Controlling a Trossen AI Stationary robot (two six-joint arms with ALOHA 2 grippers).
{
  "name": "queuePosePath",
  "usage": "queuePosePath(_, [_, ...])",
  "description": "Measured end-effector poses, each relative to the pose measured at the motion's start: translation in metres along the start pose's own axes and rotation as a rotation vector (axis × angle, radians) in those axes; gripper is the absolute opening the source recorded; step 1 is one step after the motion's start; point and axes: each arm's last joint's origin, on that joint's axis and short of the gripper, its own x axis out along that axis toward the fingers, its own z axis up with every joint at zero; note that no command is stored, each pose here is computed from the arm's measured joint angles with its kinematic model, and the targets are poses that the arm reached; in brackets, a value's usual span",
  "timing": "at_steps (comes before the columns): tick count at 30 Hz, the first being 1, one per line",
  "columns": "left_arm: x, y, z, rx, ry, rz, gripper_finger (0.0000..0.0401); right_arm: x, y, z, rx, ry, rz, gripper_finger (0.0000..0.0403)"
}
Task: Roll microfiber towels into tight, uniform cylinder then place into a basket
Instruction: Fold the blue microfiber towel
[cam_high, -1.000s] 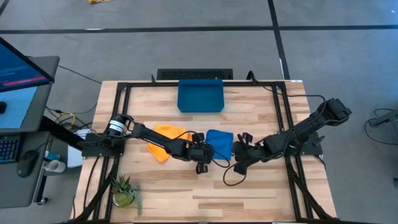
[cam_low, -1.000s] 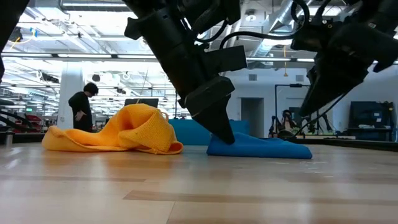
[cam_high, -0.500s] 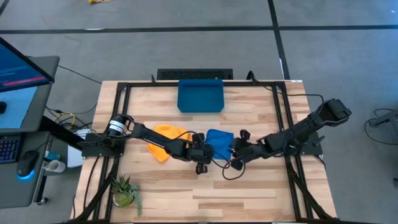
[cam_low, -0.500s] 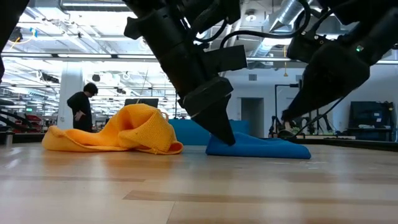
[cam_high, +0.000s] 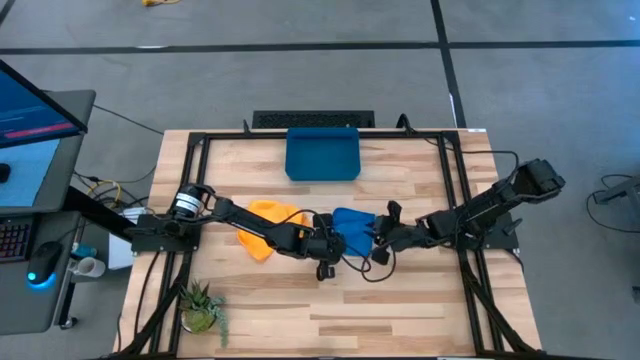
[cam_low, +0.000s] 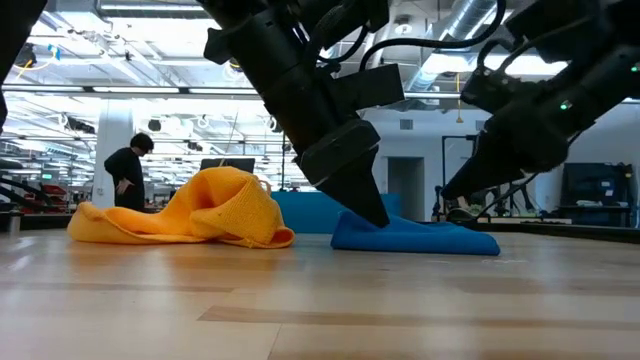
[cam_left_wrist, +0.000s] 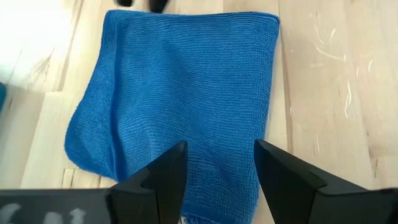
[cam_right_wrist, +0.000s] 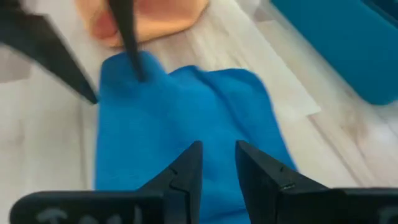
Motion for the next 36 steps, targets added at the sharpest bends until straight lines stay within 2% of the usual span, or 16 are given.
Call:
queuePosePath(4, [0.000,0.000,0.000,0.000,0.000,0.000,0.0178,0.003,-0.007,-0.001,0.025,0.005,-0.019,0.0118])
queuePosePath(8, [0.000,0.000,0.000,0.000,0.000,0.000,0.0178,0.004,-0.007,-0.003,0.041,0.003,0.033,0.0118])
queuePosePath(20, [-0.001,-0.001,-0.001,0.017,0.011,0.001,0.0178,0.028,-0.003,-0.027,-0.001,0.096,-0.008,0.0118])
queuePosePath(26, [-0.020,0.004,0.003,-0.007,0.030,0.002,0.0178,0.033,-0.006,-0.028,0.049,0.127,0.002,0.0118])
queuePosePath(30, [-0.035,0.006,0.002,-0.023,0.073,0.008,0.0178,0.028,-0.006,-0.027,0.057,0.149,0.043,0.0118])
queuePosePath(36, [-0.040,0.006,-0.006,-0.013,0.153,0.039,0.0178,0.015,-0.002,-0.025,0.046,0.223,0.208,0.0118])
